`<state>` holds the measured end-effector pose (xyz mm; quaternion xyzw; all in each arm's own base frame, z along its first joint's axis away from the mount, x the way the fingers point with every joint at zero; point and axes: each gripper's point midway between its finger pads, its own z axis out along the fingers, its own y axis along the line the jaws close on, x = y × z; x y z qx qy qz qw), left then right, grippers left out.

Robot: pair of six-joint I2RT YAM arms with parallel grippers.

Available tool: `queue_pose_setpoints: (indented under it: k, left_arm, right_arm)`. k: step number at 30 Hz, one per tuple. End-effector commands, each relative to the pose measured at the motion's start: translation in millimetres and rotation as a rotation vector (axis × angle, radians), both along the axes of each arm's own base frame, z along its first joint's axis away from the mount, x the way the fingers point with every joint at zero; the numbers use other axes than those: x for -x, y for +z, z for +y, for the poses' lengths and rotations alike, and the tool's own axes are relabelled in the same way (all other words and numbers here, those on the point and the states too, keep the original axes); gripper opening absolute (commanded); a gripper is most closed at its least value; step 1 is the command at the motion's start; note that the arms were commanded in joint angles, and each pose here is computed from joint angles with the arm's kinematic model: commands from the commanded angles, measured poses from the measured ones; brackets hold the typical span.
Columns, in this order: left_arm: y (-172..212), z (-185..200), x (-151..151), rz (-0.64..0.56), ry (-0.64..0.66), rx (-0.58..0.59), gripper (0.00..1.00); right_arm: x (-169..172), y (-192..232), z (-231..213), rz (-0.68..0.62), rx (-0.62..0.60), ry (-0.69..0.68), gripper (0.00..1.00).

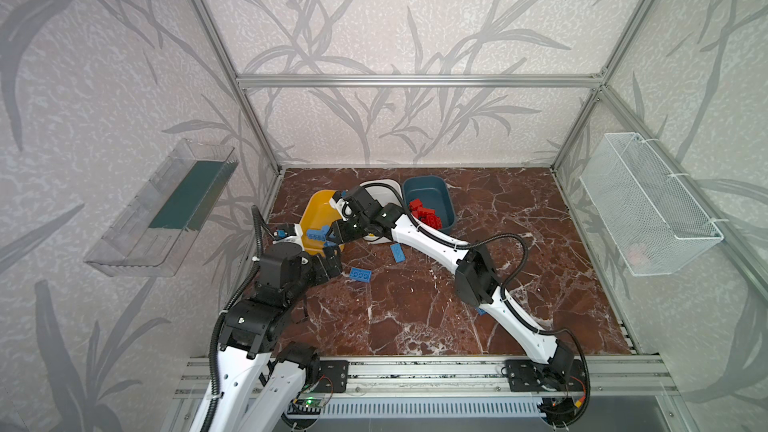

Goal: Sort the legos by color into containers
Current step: 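Carry the blue brick over the yellow tub and open the right gripper, then withdraw the right gripper while the left gripper lowers toward the loose blue bricks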

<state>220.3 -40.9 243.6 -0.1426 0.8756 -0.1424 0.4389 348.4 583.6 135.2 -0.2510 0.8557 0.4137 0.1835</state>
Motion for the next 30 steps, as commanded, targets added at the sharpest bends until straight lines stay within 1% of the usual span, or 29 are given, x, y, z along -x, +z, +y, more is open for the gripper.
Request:
queue_pose_setpoints:
  k: [1,4,10,14,17,19,20,23,27,30]
  left_arm:
    - [-3.5,3.2,0.5,0.002,0.012,-0.018,0.99]
    - [-4.5,4.0,-0.8,0.006,0.021,-0.017,0.99]
    - [-11.6,9.2,-3.9,0.029,0.050,-0.037,0.99]
    - [-15.5,12.8,-4.9,0.037,0.066,-0.053,0.99]
    - [-22.6,13.9,-5.6,0.070,0.075,-0.063,0.99]
    - [-30.4,12.6,-6.7,0.117,0.076,-0.064,0.99]
    - [-34.8,11.7,-7.7,0.140,0.077,-0.062,0.99]
    - [-55.4,1.5,-11.5,0.221,0.068,-0.014,0.98]
    - [-88.9,-15.9,-16.4,0.327,0.055,0.063,0.96]
    - [-112.8,-26.6,-20.3,0.378,0.058,0.082,0.96]
  right_arm:
    - [-5.7,15.1,-1.7,-0.011,-0.019,-0.015,0.44]
    - [-7.7,22.8,-5.0,-0.022,-0.023,-0.018,0.50]
    - [-7.2,52.8,-18.0,-0.071,-0.034,-0.022,0.50]
    - [-6.9,76.4,-36.5,-0.109,-0.047,-0.036,0.51]
    - [-7.2,91.3,-60.2,-0.131,-0.060,-0.063,0.51]
    - [-6.8,93.2,-82.0,-0.140,-0.060,-0.092,0.52]
    - [-6.8,101.6,-92.3,-0.153,-0.075,-0.108,0.52]
    - [-4.0,104.8,-130.2,-0.169,-0.083,-0.163,0.53]
    - [5.6,99.5,-184.1,-0.184,-0.075,-0.236,0.55]
    - [18.4,88.2,-221.2,-0.185,-0.061,-0.280,0.55]
